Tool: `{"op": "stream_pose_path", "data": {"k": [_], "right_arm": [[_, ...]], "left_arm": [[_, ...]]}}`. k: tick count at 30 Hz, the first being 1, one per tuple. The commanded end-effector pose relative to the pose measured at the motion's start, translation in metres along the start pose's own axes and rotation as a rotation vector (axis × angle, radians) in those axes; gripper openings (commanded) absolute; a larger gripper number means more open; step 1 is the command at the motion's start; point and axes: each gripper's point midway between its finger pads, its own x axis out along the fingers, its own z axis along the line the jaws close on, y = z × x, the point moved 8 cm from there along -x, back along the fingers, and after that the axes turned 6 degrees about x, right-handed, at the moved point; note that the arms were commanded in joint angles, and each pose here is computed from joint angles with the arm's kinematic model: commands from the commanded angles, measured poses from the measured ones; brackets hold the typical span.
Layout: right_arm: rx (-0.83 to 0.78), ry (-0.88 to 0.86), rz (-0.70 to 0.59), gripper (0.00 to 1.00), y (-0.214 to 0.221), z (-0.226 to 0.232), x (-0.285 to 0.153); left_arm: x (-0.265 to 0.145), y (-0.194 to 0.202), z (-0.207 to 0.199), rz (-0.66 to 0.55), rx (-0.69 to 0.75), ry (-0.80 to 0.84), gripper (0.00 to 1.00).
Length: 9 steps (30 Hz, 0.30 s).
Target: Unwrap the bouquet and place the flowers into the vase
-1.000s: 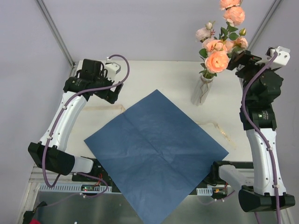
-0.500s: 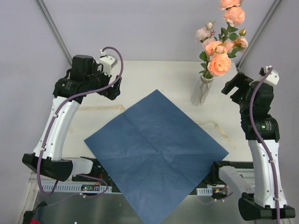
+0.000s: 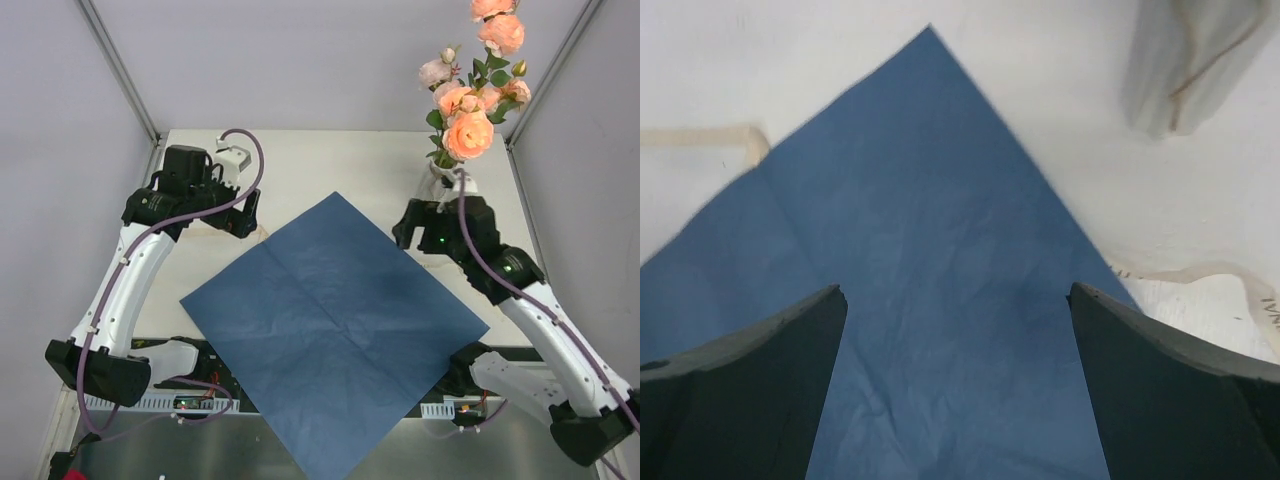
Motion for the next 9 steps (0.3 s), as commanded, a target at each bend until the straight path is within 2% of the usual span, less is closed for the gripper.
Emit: {"op": "stream_pose_path", "data": {"k": [1, 9], "right_arm": [[-0.058, -0.052, 0.03, 0.96, 0.0, 0.037, 0.015], [-0.204, -0.01, 0.081, 0.96, 0.013, 0.046, 0.025]], "left_arm": [[-0.005, 0.002, 0.0, -0.036, -0.018, -0.019, 0.99], [0.003, 0.02, 0.003, 0.013, 0.0, -0.022, 0.99]]}}
